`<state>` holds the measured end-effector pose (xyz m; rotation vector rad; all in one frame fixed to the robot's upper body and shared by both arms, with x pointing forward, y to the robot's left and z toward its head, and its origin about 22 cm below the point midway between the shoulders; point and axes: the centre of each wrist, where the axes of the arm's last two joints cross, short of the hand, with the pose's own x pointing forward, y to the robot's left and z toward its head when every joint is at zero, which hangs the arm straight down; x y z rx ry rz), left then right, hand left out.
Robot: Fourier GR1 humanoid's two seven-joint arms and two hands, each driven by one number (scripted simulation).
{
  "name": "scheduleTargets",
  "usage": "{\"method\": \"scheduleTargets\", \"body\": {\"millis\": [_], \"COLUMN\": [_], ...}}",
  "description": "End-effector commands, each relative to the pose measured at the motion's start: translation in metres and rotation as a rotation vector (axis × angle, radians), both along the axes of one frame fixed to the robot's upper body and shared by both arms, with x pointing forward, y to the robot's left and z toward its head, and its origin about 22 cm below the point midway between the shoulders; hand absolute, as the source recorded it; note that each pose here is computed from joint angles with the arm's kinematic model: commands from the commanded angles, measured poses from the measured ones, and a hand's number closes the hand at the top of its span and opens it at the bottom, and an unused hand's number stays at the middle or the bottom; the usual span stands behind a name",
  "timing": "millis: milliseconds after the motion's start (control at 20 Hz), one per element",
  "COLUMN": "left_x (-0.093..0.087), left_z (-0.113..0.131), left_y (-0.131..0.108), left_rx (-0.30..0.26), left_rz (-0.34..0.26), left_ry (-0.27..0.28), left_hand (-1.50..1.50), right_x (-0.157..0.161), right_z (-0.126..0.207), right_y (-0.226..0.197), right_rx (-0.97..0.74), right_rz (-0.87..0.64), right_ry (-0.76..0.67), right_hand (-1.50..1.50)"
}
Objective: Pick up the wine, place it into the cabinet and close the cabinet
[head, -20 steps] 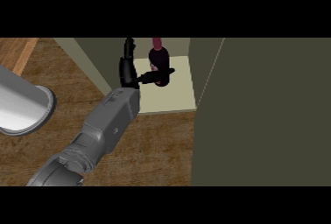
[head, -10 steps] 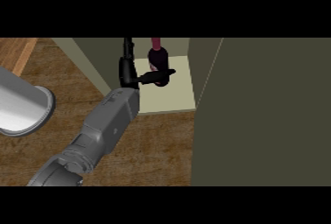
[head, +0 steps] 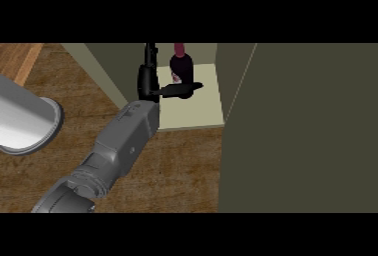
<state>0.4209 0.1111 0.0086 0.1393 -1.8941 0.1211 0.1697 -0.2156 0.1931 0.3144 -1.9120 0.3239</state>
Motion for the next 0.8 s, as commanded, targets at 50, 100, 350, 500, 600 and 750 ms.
{"method": "scheduleTargets", "body": {"millis": [50,100,350,500,600,750], "left_x": [-0.012,-0.013,-0.01,-0.019,-0.016,-0.014], "left_z": [-0.024,-0.025,-0.02,-0.034,-0.029,-0.022], "left_y": [0.017,0.012,0.01,0.017,0.014,0.009], "left_rx": [-0.013,-0.027,-0.095,-0.144,-0.139,-0.144], "left_rz": [-0.003,-0.005,-0.011,-0.026,-0.008,-0.024], "left_ry": [0.039,0.039,0.025,0.031,0.036,0.012], "left_hand": [-1.5,-1.5,-1.5,-1.5,-1.5,-1.5], "right_x": [-0.022,-0.017,-0.015,-0.013,-0.014,-0.011], "right_z": [0.008,0.015,0.012,0.008,0.008,0.014], "right_y": [-0.003,-0.007,-0.001,-0.003,-0.003,0.003], "right_rx": [0.023,-0.008,0.009,0.014,0.009,0.048], "right_rz": [0.004,0.028,0.04,0.022,0.031,0.02], "right_ry": [-0.008,-0.003,0.001,0.0,0.006,0.005], "right_hand": [-1.5,-1.5,-1.5,-1.5,-1.5,-1.5]}}
